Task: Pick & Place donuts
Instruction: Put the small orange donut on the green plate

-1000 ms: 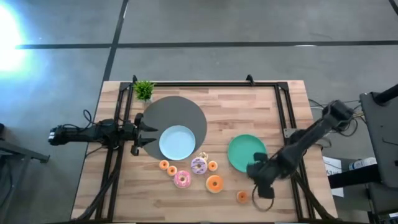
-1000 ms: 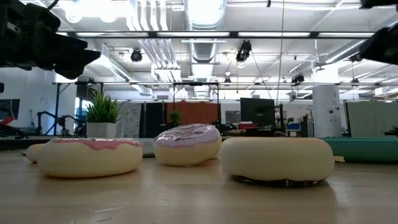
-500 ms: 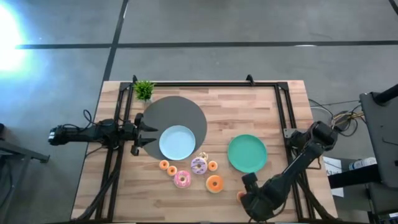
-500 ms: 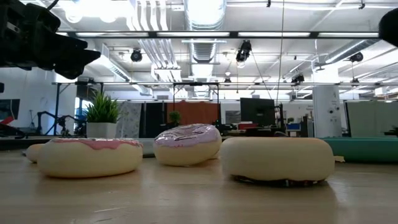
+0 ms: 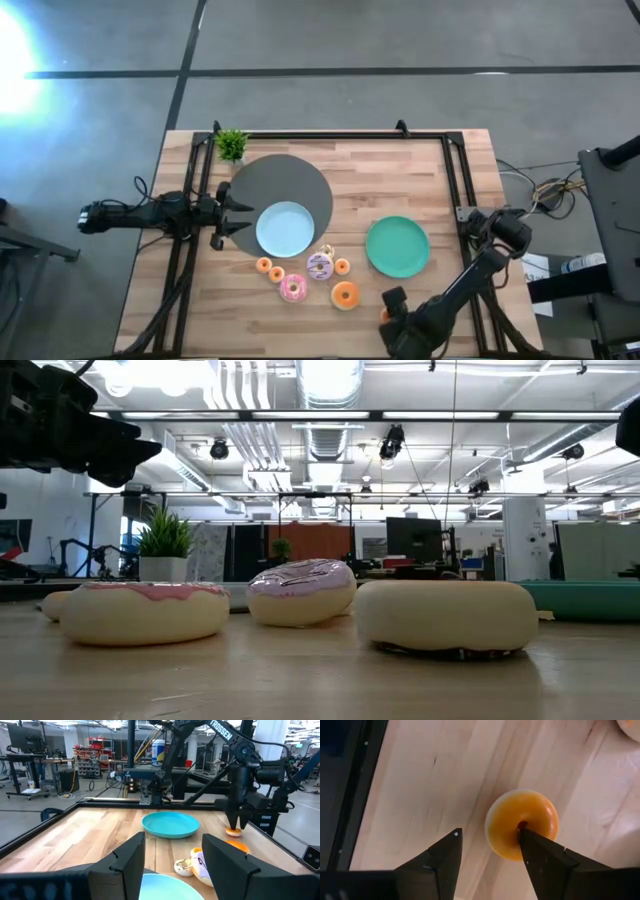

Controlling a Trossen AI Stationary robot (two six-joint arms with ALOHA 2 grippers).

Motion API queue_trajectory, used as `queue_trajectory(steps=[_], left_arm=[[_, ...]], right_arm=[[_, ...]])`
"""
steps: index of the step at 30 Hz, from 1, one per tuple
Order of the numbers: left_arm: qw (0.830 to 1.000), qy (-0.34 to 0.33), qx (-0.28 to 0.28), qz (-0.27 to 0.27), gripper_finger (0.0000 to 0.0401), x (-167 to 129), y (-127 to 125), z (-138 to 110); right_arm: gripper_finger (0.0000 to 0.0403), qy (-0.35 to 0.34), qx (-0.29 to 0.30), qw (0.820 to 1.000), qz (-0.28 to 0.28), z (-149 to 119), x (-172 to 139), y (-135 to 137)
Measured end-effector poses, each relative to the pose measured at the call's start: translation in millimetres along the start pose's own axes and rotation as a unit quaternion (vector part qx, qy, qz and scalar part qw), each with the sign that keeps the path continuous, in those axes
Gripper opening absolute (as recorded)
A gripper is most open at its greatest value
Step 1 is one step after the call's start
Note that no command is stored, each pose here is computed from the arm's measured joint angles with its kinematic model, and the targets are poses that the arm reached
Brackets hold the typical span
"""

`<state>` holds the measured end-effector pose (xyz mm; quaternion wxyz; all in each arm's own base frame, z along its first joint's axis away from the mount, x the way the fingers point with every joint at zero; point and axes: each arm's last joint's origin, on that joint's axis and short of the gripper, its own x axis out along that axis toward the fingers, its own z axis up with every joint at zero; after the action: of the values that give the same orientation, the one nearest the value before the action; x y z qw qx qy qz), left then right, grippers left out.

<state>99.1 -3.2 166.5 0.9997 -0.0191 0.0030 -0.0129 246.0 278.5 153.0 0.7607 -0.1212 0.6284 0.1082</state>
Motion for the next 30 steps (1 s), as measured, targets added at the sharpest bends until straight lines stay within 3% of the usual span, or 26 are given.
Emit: queue_trajectory(steps=[6,13,17,20,22,24,27,30], left_arm=[[1.0,0.0,0.0,0.0,0.0171,0,0,0],[1.0,0.0,0.0,0.0,0.0171,0,0,0],[1.0,0.0,0.0,0.0,0.0171,0,0,0],[1.0,0.0,0.0,0.0,0.0171,0,0,0],[1.0,0.0,0.0,0.0,0.0171,0,0,0],[1.0,0.0,0.0,0.0,0.0171,0,0,0],[1.0,0.0,0.0,0.0,0.0171,0,0,0],[1.0,0.0,0.0,0.0,0.0171,0,0,0]], right_arm=[[0.0138,0.005,0.026,1.0,-0.007,0,6,0],[0.0044,-0.012,0.087,0.996,-0.03,-4,-3,-15],[0.0013,-0.023,0.162,0.986,-0.038,-6,-18,-33],[0.0012,-0.04,0.26,0.964,-0.027,-16,-32,-52],[0.0011,-0.072,0.341,0.937,-0.015,-27,-43,-64],[0.001,-0.118,0.435,0.892,0.016,-42,-53,-77],[0.0009,-0.203,0.56,0.798,0.091,-70,-59,-93],[0.0009,-0.295,0.64,0.689,0.17,-96,-56,-108]])
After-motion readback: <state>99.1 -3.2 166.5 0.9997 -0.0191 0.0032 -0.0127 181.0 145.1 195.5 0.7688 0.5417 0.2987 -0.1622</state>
